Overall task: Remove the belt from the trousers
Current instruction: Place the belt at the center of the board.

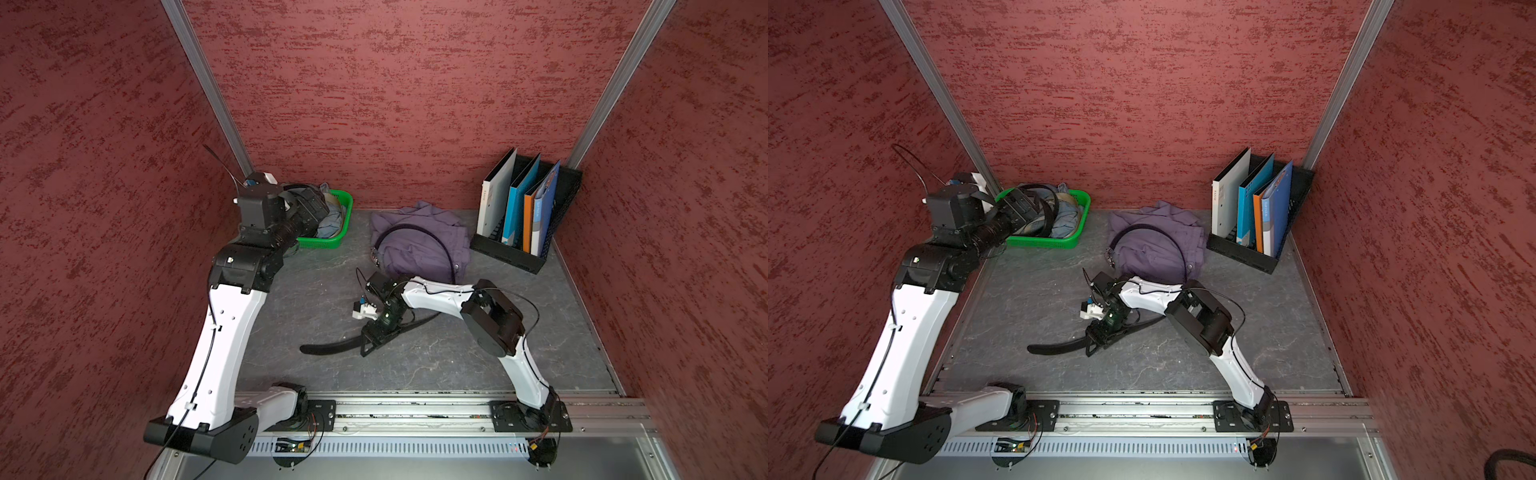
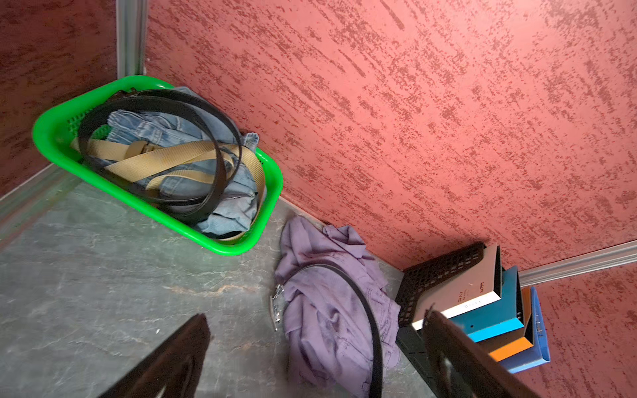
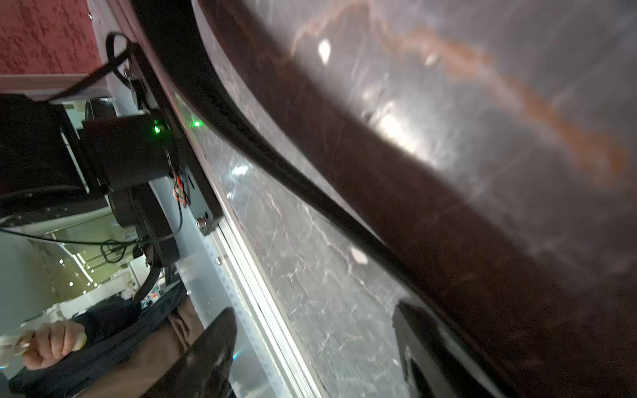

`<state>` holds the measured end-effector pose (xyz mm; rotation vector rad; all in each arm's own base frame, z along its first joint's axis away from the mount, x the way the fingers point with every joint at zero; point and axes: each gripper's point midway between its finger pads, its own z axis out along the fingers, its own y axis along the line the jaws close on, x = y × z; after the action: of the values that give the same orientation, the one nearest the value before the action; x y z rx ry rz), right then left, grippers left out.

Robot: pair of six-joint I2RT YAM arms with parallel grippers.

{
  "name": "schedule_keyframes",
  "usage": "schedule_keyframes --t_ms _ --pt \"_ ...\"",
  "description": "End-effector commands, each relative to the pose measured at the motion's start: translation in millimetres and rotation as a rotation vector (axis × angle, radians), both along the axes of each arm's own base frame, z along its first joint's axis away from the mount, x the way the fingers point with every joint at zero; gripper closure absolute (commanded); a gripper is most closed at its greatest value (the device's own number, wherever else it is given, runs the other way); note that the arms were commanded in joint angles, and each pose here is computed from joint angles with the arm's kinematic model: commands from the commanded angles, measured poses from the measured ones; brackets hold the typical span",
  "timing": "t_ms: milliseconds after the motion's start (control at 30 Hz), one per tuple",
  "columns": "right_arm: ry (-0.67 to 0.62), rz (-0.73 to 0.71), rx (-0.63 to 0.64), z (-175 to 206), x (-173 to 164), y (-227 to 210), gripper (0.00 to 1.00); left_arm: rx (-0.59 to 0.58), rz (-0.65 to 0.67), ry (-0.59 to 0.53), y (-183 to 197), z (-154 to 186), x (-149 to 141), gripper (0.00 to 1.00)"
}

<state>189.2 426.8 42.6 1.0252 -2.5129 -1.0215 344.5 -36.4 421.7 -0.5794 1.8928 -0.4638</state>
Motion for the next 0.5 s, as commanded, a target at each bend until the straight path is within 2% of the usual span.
schedule_keyframes --t_ms 0,67,167,200,300,333,367,467 --pt "-0.175 -0.248 -0.122 -28 79 -18 0.25 0.062 -0.015 0.072 10 -22 -21 0.00" --pt "-0.342 -0.463 -0.191 -30 133 -47 0.24 0.067 -0.033 0.090 11 -37 -28 0.00" --pt "-0.570 -0.652 -0.126 -3 177 -71 0.21 0.063 -0.080 0.137 5 -72 -30 0.00" --pt "-0.641 -0.679 -0.063 14 185 -72 0.20 0.062 -0.093 0.158 3 -86 -30 0.00" --pt "-0.790 -0.717 0.081 75 188 -79 0.18 0.072 -0.067 0.214 8 -121 -30 0.00" --pt "-0.830 -0.745 0.095 96 187 -88 0.15 0.086 -0.055 0.218 10 -129 -31 0.00" --pt "-0.865 -0.763 0.103 114 185 -97 0.03 0.101 -0.058 0.209 11 -133 -30 0.00" --pt "-1.040 -0.830 0.080 183 177 -140 0.01 0.176 0.026 0.231 30 -144 -29 0.00"
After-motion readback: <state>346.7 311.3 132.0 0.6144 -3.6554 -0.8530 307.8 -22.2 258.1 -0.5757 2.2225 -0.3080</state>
